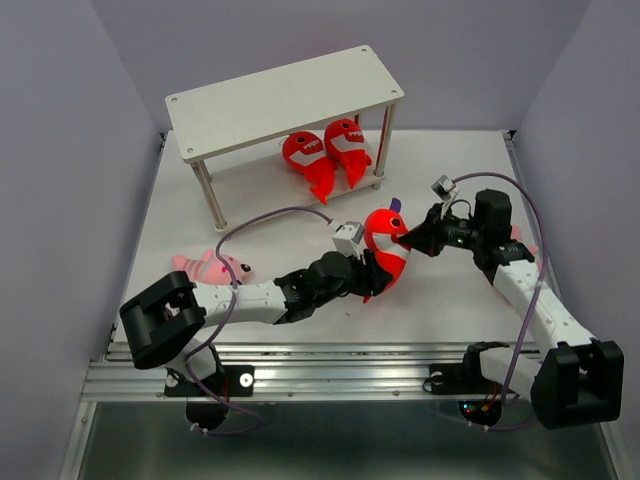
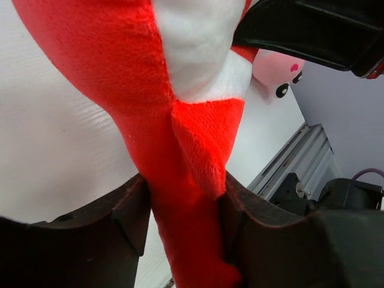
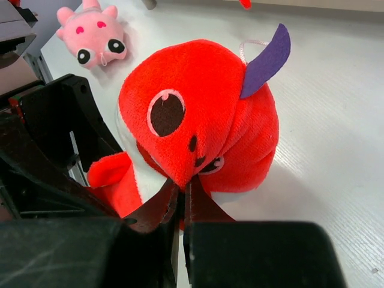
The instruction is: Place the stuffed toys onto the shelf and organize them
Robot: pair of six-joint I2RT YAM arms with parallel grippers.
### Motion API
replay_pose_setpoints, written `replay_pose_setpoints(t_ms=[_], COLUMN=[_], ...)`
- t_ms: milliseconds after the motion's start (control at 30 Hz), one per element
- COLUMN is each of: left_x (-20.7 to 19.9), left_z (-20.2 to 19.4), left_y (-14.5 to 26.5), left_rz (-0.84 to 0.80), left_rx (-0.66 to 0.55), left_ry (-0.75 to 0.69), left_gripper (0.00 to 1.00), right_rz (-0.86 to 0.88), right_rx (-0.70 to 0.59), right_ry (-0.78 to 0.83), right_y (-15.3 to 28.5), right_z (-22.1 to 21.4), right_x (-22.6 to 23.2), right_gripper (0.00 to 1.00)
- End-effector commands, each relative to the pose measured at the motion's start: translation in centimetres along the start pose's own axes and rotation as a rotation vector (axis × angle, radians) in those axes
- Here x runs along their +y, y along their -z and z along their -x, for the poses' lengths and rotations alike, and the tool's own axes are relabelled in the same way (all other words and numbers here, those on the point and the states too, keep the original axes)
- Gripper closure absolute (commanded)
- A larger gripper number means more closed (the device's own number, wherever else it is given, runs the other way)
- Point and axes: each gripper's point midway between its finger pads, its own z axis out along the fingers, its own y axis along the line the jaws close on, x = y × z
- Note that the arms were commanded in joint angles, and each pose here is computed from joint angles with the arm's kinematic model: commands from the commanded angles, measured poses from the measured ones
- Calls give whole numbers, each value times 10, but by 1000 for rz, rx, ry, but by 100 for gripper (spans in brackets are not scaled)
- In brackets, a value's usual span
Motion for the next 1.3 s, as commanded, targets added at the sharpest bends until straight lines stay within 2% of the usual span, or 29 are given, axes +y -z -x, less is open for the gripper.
replay_pose_setpoints(t_ms=[0, 100, 233, 300, 333, 400, 433, 467, 633, 767, 967, 1267], left_x=[-26, -23, -17, -14, -11, -5, 0, 0, 43, 77, 132, 174], left_z=[32, 33, 31, 31, 31, 31, 31, 36, 41, 64, 96, 145], left_y=[-8, -12, -12, -10, -10, -4, -1, 5, 31, 57, 79, 89], left_rz=[-50, -28, -7, 2, 10, 25, 40, 39, 107, 176, 380, 525], left_rx=[-79, -86, -85, -85, -87, -94, -97, -112, -139, -209, -317, -414], left_ry=[1, -10, -26, -38, -42, -46, -44, -35, 27, 83, 105, 104], left_gripper=[47, 61, 96, 100, 100, 100, 100, 100, 100, 100, 100, 100], right_rz=[18, 14, 3, 9, 20, 27, 9, -8, -128, -194, -198, -217], right_rx=[-50, -48, -51, -40, -38, -23, -24, -27, -58, -66, -64, -62], right_ry=[83, 93, 107, 134, 141, 177, 190, 199, 240, 225, 228, 228], right_y=[1, 2, 3, 5, 5, 8, 9, 10, 20, 27, 28, 31], right_z=[12, 11, 10, 8, 8, 6, 8, 9, 22, 26, 26, 26], right_x=[6, 6, 6, 7, 9, 11, 9, 8, -5, -19, -19, -23], right_gripper=[99, 99, 98, 89, 62, 34, 10, 0, 0, 0, 0, 0])
